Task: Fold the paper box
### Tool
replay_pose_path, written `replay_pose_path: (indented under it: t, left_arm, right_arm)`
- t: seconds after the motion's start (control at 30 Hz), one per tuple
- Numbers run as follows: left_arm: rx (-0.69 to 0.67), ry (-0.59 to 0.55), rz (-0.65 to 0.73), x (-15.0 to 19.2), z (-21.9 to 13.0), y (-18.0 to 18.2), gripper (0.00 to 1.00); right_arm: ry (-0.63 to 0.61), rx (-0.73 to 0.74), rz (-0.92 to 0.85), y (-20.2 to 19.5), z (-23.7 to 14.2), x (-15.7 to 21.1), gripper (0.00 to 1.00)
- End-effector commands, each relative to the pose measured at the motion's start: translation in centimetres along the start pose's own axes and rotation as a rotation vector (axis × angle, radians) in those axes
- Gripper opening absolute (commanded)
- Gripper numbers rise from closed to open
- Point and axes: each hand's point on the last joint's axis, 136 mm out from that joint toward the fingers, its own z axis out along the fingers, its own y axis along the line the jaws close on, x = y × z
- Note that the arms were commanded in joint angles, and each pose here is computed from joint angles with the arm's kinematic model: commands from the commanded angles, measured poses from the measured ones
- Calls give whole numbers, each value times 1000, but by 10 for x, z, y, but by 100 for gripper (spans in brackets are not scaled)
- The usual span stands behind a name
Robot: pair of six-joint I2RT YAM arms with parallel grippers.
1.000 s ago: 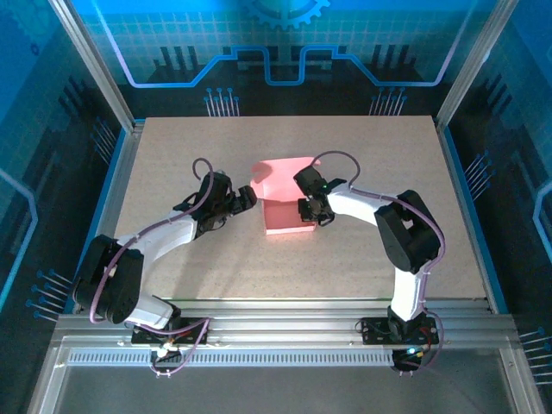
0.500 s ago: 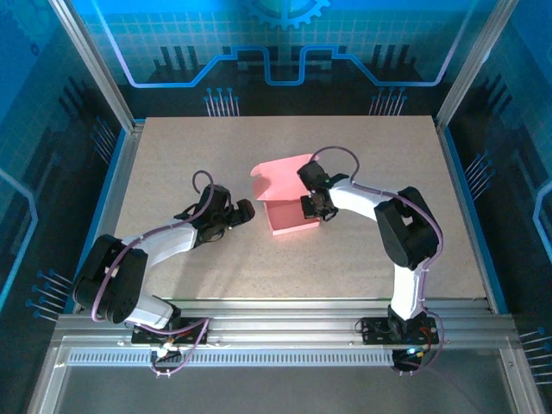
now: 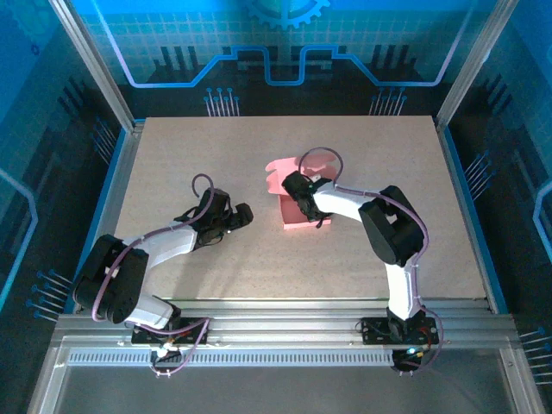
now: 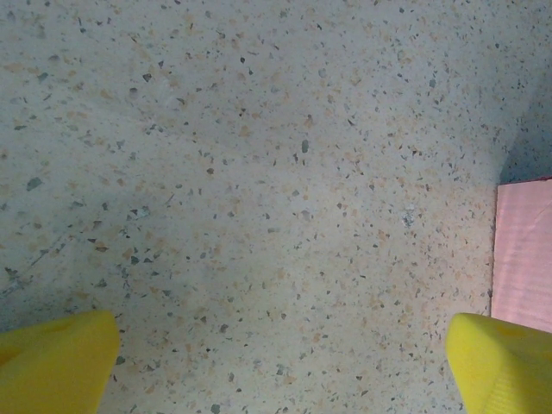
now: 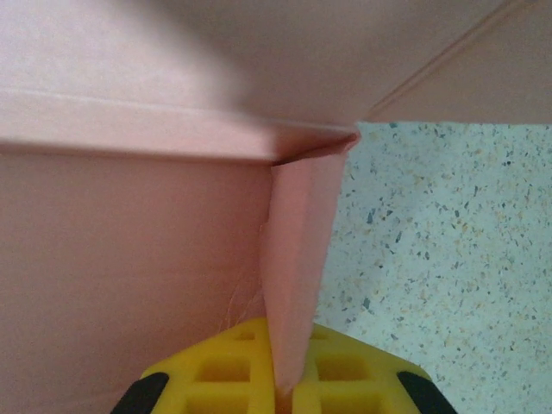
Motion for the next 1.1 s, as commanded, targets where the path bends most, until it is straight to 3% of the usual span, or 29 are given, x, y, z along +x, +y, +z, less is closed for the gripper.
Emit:
replay_pose_path:
  t: [0.0, 0.1, 0.2, 0.5, 0.73, 0.9, 1.07]
  left_arm:
    - [10, -18, -2, -5, -3, -1, 98]
    - [21, -23, 3, -6, -4, -3, 98]
    - [24, -18, 8, -6, -4, -5, 98]
    - [34, -9, 21, -5, -3, -11, 98]
    - [33, -5, 48, -3, 0, -15, 98]
    - [40, -2, 57, -4, 1, -19, 98]
    - [70, -36, 97, -13, -6, -28, 98]
  right_arm:
    - [35, 5, -9, -9, 1, 13, 1]
    - [2, -85, 24, -7, -9, 4, 11]
    - [-21, -157, 66, -7, -18, -3, 28]
    - [-26, -326, 171, -11, -26, -6, 49]
    - [-60, -389, 181, -14, -35, -11, 50]
    - [-53, -368, 176, -16, -30, -9, 42]
    - [-150, -409, 150, -22, -49, -21, 43]
